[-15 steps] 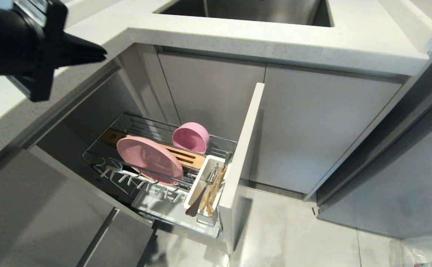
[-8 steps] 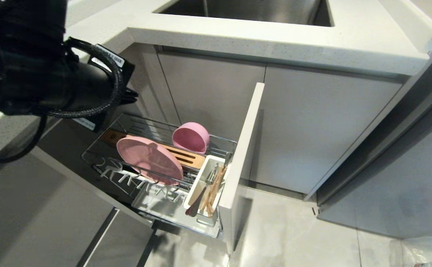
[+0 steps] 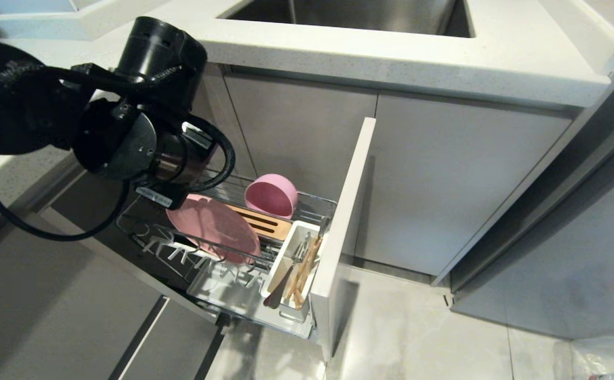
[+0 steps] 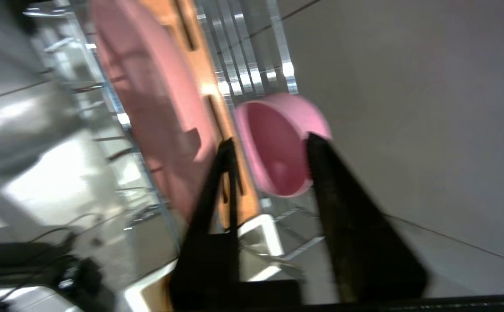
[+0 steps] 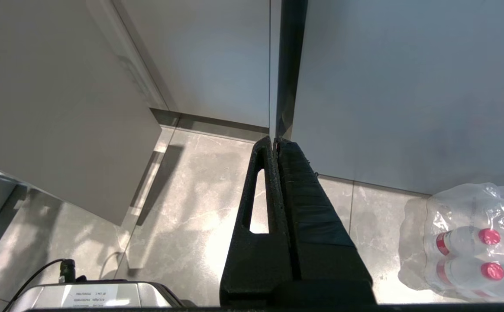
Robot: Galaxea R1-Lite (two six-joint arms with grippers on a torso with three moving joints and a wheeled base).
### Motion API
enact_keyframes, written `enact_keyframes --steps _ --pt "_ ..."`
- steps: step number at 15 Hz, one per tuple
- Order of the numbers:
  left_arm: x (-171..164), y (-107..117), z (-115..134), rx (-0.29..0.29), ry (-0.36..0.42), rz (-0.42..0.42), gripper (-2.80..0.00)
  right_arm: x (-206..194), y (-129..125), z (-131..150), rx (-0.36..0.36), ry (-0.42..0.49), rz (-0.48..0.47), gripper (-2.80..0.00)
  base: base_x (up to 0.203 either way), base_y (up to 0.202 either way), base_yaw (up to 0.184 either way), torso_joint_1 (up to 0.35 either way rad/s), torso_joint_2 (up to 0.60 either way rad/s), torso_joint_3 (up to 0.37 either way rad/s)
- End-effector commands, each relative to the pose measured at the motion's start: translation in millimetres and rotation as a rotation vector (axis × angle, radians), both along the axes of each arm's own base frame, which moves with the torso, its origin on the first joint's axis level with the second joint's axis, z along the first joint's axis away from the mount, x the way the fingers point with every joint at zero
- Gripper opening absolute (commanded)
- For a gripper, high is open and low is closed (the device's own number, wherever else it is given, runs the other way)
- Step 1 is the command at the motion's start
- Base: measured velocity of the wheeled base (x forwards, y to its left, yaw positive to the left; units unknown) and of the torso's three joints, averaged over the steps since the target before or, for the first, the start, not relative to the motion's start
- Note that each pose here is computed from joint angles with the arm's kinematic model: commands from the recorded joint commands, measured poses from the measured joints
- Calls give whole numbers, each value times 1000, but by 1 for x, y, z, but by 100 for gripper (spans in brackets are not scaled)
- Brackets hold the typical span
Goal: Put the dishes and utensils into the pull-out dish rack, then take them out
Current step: Take the plate out of the cupboard
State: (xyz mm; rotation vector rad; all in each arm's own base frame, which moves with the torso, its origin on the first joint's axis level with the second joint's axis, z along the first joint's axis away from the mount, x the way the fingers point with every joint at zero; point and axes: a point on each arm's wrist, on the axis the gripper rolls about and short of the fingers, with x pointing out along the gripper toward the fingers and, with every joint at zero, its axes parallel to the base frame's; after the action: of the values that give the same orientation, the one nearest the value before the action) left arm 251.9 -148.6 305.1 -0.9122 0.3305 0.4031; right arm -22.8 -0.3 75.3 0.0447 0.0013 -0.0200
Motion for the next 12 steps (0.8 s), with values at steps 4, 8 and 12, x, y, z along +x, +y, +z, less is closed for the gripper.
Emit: enact_keyframes --steps 4,8,12 --pt "1 5 -8 36 90 37 0 0 0 0 0 1 0 -280 0 0 0 0 0 0" --pt "4 16 -30 -9 170 140 0 0 0 0 1 1 0 -280 0 0 0 0 0 0" --pt "7 19 -23 -53 142 187 0 0 0 0 1 1 0 -280 0 0 0 0 0 0"
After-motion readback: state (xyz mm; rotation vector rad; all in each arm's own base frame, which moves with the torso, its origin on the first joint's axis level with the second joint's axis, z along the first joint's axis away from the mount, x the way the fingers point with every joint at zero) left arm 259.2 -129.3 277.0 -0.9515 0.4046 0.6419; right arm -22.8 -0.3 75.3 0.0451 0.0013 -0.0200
